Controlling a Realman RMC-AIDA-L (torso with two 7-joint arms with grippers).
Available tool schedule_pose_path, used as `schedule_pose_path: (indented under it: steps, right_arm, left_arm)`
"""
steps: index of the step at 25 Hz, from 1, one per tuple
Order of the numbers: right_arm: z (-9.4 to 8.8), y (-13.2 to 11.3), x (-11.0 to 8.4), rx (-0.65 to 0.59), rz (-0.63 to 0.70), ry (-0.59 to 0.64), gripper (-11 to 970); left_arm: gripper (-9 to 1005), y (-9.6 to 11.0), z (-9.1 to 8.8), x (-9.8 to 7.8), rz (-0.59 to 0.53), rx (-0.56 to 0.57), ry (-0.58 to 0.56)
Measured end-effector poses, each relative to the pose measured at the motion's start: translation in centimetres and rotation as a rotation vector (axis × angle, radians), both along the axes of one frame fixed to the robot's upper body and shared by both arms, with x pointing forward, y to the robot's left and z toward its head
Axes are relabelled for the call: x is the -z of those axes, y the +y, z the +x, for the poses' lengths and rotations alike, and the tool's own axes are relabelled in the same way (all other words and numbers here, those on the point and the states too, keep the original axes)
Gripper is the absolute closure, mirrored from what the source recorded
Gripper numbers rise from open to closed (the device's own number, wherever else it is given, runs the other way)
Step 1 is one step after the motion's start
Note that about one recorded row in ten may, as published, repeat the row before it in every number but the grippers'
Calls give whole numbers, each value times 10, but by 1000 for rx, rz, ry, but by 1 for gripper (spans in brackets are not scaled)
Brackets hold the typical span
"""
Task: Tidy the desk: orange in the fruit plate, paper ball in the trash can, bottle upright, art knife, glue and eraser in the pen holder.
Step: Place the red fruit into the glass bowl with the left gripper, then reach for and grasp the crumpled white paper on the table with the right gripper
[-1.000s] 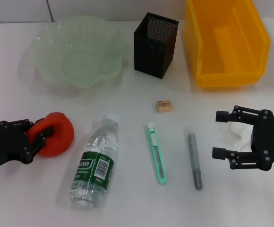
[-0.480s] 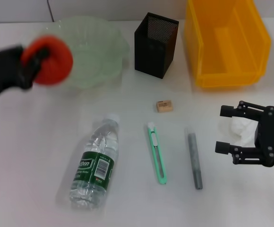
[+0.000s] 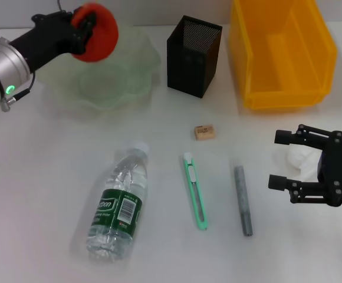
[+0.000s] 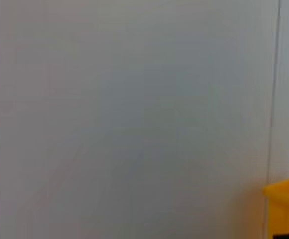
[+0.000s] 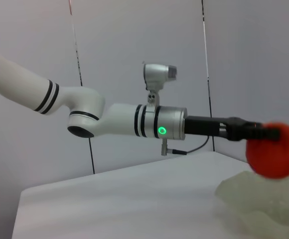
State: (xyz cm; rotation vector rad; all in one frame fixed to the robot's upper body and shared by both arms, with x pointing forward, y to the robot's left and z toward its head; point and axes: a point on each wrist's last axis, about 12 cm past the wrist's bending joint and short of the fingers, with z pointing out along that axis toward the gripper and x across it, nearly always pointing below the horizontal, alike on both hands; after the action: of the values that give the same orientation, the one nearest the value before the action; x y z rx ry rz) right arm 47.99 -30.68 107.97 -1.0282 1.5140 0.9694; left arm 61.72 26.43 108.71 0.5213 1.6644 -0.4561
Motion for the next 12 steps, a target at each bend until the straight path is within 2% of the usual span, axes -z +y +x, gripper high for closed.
schedule_pose_path:
  steps: [6, 7, 10, 12]
  right_arm:
    - [1, 0, -1, 8, 8, -7, 124]
    - [1, -1, -1, 13, 12, -8, 124]
    - [3, -4, -5, 54, 45, -18, 124]
    - [2, -11, -10, 102, 91, -22, 125]
  left_arm:
    - [773, -1, -1, 4, 5, -5, 14]
    - [562, 1, -3, 5, -4, -8, 15]
    - [504, 3, -7, 6, -17, -7, 13]
    - [466, 22, -41, 6, -106, 75, -41]
